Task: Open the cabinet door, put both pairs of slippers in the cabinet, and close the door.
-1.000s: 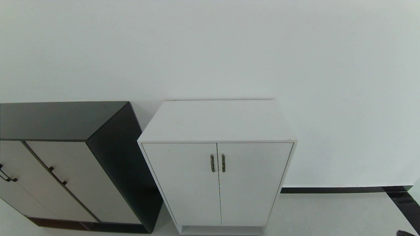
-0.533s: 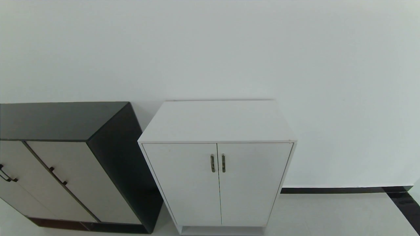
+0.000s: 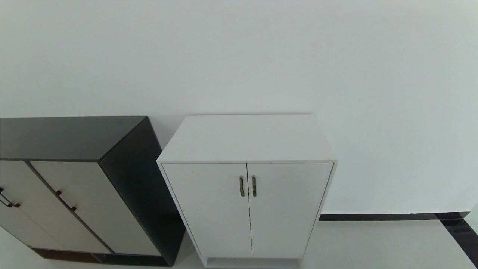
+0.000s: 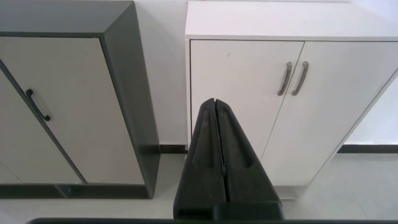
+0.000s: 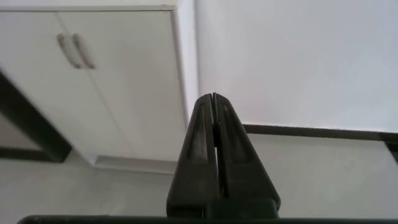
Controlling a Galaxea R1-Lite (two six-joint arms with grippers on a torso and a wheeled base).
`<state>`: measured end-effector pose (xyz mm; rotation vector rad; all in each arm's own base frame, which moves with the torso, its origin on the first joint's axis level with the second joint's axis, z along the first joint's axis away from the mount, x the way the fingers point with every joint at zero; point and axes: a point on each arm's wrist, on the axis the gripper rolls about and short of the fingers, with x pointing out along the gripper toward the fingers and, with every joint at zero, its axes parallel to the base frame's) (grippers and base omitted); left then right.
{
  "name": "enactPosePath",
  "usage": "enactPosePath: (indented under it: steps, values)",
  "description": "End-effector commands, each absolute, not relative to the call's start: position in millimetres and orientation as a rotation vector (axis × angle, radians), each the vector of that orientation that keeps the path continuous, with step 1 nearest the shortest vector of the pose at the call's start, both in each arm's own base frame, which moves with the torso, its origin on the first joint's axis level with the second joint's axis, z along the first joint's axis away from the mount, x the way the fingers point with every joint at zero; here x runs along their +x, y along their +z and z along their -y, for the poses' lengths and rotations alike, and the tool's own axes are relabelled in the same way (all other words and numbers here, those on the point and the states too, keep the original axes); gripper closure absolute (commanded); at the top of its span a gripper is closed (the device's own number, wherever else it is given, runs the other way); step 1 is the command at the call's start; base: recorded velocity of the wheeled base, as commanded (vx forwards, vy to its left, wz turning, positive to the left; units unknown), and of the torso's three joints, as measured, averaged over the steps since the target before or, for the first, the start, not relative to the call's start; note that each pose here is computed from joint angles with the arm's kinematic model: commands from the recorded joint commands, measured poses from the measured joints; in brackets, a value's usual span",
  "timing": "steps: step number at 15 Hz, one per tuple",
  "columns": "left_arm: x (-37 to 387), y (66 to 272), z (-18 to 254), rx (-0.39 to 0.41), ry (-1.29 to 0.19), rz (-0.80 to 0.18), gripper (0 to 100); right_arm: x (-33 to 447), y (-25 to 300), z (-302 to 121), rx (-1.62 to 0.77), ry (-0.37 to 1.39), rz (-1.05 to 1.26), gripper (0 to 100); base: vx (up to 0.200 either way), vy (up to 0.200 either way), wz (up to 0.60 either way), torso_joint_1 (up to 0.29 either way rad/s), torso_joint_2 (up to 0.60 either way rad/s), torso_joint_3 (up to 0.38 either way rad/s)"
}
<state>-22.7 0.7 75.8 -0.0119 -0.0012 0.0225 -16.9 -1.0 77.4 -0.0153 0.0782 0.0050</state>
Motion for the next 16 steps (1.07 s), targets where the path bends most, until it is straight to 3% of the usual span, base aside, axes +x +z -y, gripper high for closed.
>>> enactPosePath:
  steps: [1,16]
  values:
    - [-22.6,75.9,-0.7,-0.012,0.023,0.0,100,-21.8,76.1,0.3,-0.015,-0.035,-0.016,100,0.0,0.0,0.0,0.0,0.0,0.0]
    - [-22.6,75.9,-0.7,-0.008,0.023,0.0,100,-22.8,75.5,0.3,-0.009,-0.028,0.0,100,0.0,0.0,0.0,0.0,0.0,0.0]
